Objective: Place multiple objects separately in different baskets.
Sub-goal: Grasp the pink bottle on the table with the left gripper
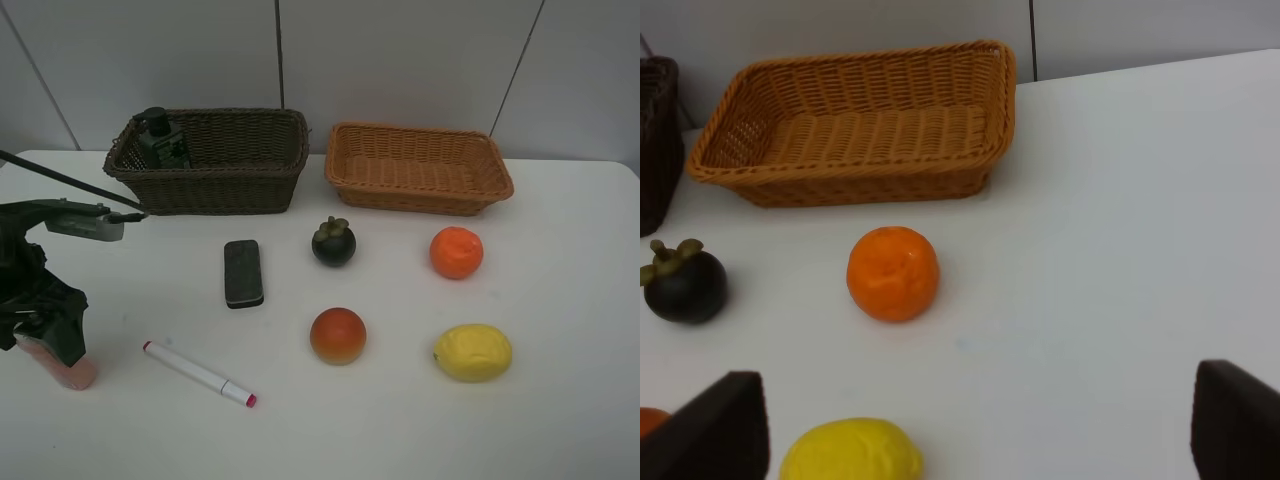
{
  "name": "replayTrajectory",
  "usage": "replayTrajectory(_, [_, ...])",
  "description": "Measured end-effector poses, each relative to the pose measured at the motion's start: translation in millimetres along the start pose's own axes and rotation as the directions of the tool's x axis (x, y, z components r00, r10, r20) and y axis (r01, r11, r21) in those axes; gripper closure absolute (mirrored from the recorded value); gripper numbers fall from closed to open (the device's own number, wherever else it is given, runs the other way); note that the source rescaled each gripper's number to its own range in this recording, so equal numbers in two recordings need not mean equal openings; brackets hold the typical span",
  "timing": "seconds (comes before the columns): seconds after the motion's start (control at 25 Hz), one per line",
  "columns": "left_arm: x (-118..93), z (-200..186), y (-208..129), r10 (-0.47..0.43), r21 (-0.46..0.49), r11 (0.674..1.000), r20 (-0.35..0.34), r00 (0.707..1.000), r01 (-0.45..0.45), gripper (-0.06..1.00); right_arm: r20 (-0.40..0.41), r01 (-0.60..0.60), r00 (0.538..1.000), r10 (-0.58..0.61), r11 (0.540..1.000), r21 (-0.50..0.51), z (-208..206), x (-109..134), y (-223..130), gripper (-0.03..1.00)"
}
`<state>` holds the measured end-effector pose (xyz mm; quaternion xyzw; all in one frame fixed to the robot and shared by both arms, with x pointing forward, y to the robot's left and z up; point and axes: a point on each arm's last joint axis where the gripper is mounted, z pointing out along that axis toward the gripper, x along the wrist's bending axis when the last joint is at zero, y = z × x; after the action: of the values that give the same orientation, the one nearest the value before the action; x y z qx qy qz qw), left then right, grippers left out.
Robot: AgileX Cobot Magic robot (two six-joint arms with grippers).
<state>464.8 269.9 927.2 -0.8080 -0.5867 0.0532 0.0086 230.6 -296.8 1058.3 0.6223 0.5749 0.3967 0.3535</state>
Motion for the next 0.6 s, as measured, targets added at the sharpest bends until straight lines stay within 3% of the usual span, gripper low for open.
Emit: replayTrajectory(0.6, [7.8, 10.9, 10.6, 0.066, -0.041, 0.997, -0.067, 0.996, -0.068, 0.00, 0.000, 0.000, 1.000, 0.000, 1.000, 0.000, 0.0, 0.0, 0.0, -0.02])
